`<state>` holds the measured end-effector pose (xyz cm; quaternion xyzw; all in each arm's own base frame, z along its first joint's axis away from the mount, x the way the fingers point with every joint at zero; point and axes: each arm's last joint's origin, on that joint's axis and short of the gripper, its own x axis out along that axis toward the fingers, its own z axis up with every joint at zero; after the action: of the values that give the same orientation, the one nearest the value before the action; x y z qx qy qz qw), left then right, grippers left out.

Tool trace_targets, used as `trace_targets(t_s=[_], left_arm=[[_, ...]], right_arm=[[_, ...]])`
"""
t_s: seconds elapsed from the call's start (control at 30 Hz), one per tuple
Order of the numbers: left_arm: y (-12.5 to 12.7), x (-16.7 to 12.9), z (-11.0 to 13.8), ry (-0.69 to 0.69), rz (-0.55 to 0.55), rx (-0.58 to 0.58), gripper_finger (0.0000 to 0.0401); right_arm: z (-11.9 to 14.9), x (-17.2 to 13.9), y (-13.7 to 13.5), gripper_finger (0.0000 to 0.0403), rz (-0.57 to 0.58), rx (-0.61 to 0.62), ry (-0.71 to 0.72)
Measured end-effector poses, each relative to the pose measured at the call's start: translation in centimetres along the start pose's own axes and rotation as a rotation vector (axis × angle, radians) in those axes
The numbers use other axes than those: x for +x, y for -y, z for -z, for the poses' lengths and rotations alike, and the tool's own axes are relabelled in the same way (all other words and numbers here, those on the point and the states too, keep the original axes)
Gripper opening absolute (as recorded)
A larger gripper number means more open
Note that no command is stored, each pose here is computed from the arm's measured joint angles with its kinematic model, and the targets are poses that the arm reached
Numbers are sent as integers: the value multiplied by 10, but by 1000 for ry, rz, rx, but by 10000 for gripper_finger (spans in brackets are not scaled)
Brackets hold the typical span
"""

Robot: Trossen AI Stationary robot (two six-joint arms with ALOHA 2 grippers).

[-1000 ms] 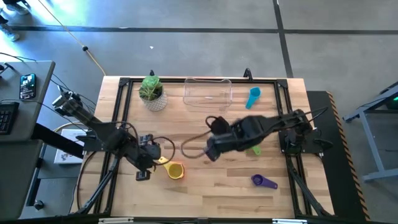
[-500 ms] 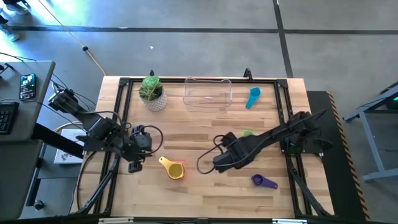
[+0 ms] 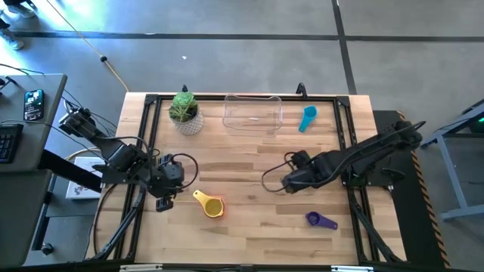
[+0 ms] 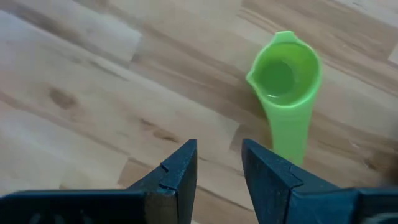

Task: Nest measuring cups in basket
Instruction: Move the nested measuring cups to the middle of the table

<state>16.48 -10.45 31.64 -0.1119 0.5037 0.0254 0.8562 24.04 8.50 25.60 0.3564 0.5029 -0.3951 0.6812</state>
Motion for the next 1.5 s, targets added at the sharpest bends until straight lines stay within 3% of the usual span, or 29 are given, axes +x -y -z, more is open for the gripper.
trace_targets(t_s=[0.27,0.47,0.6,0.73,0.9,1.1,1.5], left_arm=[[-7,24,17,-81,-61,-90,78],[-9,37,23,-84,-63,-109,78],[-7,44,22,-46,-29,-42,78],[-2,53,20,11,30,22,78],[8,74,24,-50,133,113,78],[20,105,26,-109,153,233,78],[44,148,23,-96,234,323,78]], right_arm=[[-9,24,19,119,23,-60,-32],[-20,33,7,119,-128,-134,-3],[-32,31,-7,119,-290,-134,62],[-42,30,-13,119,-361,-133,109],[-49,32,-11,119,-351,-123,121],[-54,33,-9,119,-345,-115,127],[-60,34,-8,119,-345,-89,136]])
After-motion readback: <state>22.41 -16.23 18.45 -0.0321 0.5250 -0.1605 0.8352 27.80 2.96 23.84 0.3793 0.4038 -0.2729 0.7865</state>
